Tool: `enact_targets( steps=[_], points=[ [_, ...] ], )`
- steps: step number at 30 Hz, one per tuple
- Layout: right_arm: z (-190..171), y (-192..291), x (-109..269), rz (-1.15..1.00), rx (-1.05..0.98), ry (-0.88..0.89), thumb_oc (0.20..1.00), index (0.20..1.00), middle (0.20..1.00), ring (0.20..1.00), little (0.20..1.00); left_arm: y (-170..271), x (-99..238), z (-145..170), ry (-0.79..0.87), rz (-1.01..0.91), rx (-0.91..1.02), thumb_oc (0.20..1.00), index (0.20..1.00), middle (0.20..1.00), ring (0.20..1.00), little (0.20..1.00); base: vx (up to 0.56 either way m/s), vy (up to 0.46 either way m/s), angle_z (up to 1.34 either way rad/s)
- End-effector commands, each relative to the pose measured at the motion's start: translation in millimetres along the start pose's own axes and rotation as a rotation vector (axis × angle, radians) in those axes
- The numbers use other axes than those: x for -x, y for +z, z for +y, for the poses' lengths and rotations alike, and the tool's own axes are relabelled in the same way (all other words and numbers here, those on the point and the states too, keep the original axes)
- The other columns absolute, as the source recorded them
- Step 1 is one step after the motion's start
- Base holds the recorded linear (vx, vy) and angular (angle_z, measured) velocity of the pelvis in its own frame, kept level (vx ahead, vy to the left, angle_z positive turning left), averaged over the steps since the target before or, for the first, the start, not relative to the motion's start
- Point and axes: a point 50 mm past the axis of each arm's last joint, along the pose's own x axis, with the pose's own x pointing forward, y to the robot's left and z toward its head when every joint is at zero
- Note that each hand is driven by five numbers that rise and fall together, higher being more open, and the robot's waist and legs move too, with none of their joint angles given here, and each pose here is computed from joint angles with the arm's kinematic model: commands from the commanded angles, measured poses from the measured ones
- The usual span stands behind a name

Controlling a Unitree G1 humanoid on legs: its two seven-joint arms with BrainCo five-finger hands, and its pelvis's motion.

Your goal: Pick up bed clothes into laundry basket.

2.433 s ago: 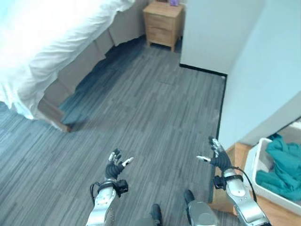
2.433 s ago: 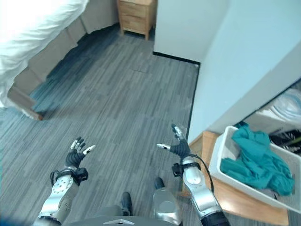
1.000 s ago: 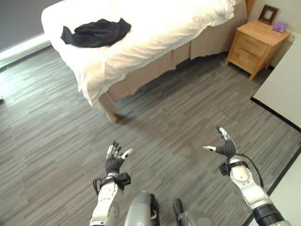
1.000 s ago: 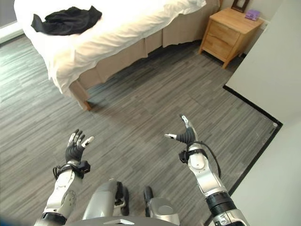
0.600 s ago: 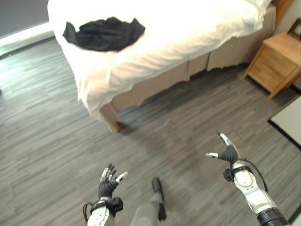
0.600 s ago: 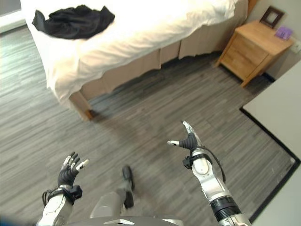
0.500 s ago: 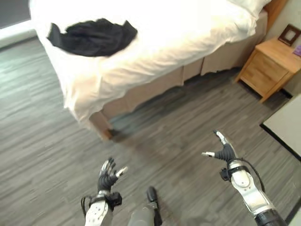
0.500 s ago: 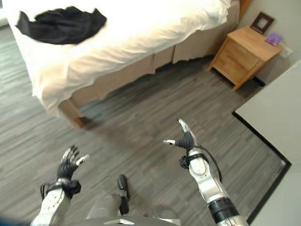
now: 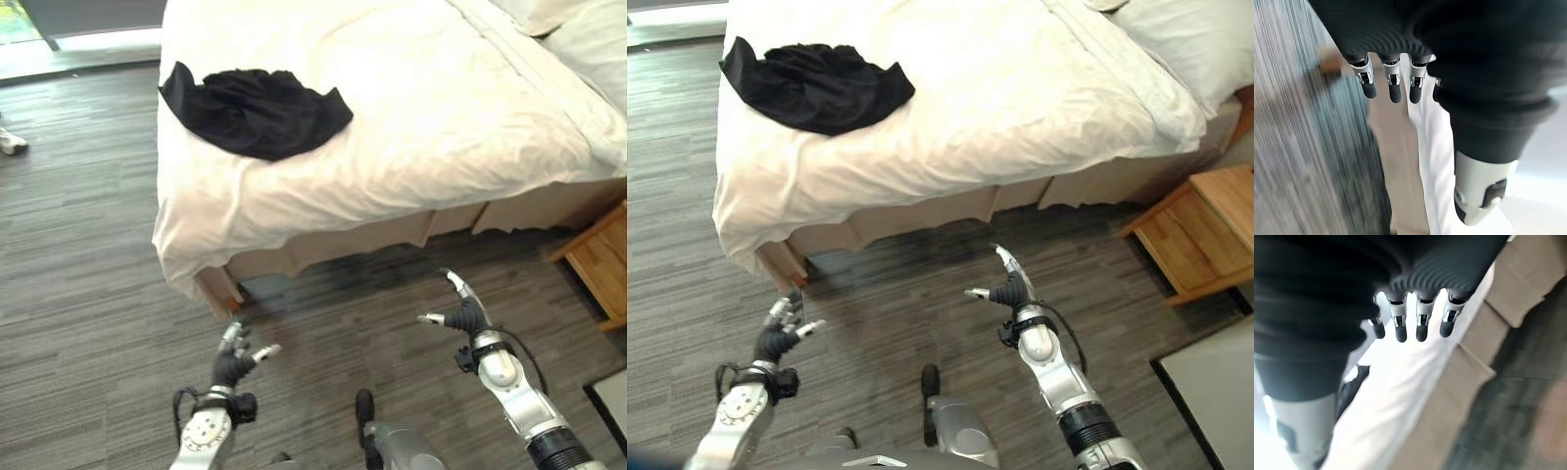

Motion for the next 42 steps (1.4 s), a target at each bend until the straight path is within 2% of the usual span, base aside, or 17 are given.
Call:
enact_targets(
  steps=[1,4,5,8,11,12,13,17,19,22,23,24,25,26,33,36,42],
  points=[
    [-14,29,-12,-0.148,-0.013,-0.052,1.0,1.0,1.0,1.0,1.0,45,-13,11,0.06,-0.238,0.002,1.0,1.0,1.0,1.0,1.0,0.03,-0.06,0.11],
    [-16,27,-11,-0.144,-0.003,-0.056,1.0,1.0,1.0,1.0,1.0,42,-12,13,0.101,-0.232,0.017,1.0,1.0,1.0,1.0,1.0,0.11,-0.013,0.21],
    [-23,40,-12,-0.202,-0.019,-0.026,1.0,1.0,1.0,1.0,1.0,73,-30,60,0.253,-0.312,0.027,1.0,1.0,1.0,1.0,1.0,0.22,0.137,0.4],
    [-9,33,-4,-0.161,-0.002,0.0,1.0,1.0,1.0,1.0,1.0,75,-23,36,0.232,-0.341,-0.033,1.0,1.0,1.0,1.0,1.0,0.16,0.148,0.06],
    [0,30,-7,-0.141,-0.005,-0.011,1.0,1.0,1.0,1.0,1.0,77,-26,21,0.202,-0.358,0.029,1.0,1.0,1.0,1.0,1.0,0.03,0.081,0.07],
    [2,-37,52,0.195,-0.752,-0.167,1.0,1.0,1.0,1.0,1.0,-33,-1,127,0.396,0.2,0.122,1.0,1.0,1.0,1.0,1.0,-0.07,0.087,0.41],
    [2,-37,52,0.199,-0.7,-0.144,1.0,1.0,1.0,1.0,1.0,-40,11,135,0.44,0.229,0.121,1.0,1.0,1.0,1.0,1.0,-0.17,0.074,0.6],
    [-5,-37,48,0.191,-0.561,-0.121,1.0,1.0,1.0,1.0,1.0,-28,12,155,0.446,0.208,0.071,1.0,1.0,1.0,1.0,1.0,-0.16,0.091,-0.21],
    [-2,-19,23,0.114,-0.448,-0.048,1.0,1.0,1.0,1.0,1.0,-24,4,168,0.498,0.227,0.072,1.0,1.0,1.0,1.0,1.0,-0.08,0.013,-0.32],
    [3,-3,9,0.042,-0.37,0.022,1.0,1.0,1.0,1.0,1.0,-14,-9,164,0.476,0.211,-0.001,1.0,1.0,1.0,1.0,1.0,-0.01,0.001,0.03],
    [13,7,11,0.02,-0.332,0.046,1.0,1.0,1.0,1.0,1.0,41,-55,97,0.315,-0.074,-0.071,1.0,1.0,1.0,1.0,1.0,0.01,-0.012,0.1],
    [12,6,11,0.023,-0.33,0.043,1.0,1.0,1.0,1.0,1.0,40,-55,95,0.315,-0.072,-0.072,1.0,1.0,1.0,1.0,1.0,-0.01,-0.042,0.36],
    [15,15,8,-0.029,-0.283,0.071,1.0,1.0,1.0,1.0,1.0,52,-62,76,0.289,-0.124,-0.031,1.0,1.0,1.0,1.0,1.0,-0.11,-0.062,0.59],
    [3,12,0,-0.029,-0.188,0.027,1.0,1.0,1.0,1.0,1.0,54,-56,61,0.268,-0.168,0.006,1.0,1.0,1.0,1.0,1.0,-0.22,-0.083,0.45],
    [-6,-3,-4,0.059,-0.124,0.025,1.0,1.0,1.0,1.0,1.0,72,-54,56,0.253,-0.249,0.072,1.0,1.0,1.0,1.0,1.0,-0.08,0.197,0.5],
    [-9,-13,7,0.103,-0.165,-0.012,1.0,1.0,1.0,1.0,1.0,99,-58,46,0.184,-0.347,0.08,1.0,1.0,1.0,1.0,1.0,0.17,0.27,0.7],
    [4,4,-9,0.048,-0.214,-0.032,1.0,1.0,1.0,1.0,1.0,131,-63,26,0.11,-0.477,0.108,1.0,1.0,1.0,1.0,1.0,0.12,0.213,0.79]
  ],
)
